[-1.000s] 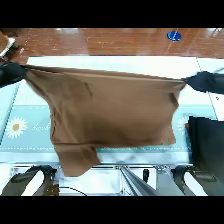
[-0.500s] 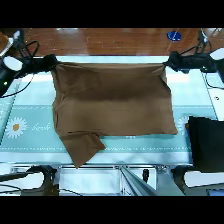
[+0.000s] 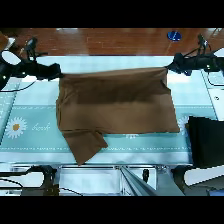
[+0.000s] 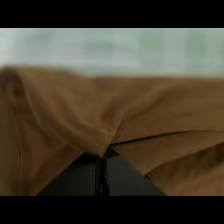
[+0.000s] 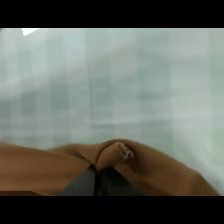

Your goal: Fold the shirts.

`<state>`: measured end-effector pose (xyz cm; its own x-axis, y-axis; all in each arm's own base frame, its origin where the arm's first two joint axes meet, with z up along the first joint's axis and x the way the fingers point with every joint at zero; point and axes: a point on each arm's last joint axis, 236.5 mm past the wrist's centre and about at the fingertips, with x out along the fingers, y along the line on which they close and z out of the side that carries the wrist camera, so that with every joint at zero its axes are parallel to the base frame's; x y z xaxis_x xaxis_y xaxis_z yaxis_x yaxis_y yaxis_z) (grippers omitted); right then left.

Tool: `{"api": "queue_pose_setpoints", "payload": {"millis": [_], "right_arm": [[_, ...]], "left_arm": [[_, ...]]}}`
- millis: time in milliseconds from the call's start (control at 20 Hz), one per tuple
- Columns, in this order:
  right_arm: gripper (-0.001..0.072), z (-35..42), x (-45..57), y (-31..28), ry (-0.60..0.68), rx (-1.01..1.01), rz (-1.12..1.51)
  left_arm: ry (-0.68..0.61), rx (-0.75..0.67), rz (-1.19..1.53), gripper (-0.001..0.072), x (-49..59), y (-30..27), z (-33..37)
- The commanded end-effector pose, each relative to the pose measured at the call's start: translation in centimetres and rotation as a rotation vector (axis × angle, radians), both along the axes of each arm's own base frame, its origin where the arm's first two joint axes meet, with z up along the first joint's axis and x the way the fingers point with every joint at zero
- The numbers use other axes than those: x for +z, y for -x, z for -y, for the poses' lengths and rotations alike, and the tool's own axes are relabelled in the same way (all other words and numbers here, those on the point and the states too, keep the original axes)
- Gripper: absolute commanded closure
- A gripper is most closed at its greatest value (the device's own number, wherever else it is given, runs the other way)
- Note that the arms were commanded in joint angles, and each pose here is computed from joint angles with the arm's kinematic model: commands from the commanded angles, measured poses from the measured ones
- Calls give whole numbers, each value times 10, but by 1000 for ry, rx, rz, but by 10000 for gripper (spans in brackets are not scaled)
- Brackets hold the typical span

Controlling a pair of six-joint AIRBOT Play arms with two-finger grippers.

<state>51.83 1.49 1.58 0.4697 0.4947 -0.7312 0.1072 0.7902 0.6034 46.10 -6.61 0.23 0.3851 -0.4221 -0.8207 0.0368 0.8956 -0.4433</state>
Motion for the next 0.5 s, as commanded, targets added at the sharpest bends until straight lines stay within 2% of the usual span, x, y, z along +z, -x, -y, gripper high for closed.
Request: {"api": "queue_pose_setpoints", "payload": {"millis": [0, 200, 450], "right_arm": [[685, 27, -31, 47, 120, 104, -178], [685, 24, -59, 71, 114, 121, -270], [684, 20, -75, 82, 93, 112, -316]], "left_arm": [[16, -144, -205, 691, -37, 63, 15], [5, -81, -226, 691, -74, 73, 9], [2, -69, -219, 690, -75, 71, 7]]}}
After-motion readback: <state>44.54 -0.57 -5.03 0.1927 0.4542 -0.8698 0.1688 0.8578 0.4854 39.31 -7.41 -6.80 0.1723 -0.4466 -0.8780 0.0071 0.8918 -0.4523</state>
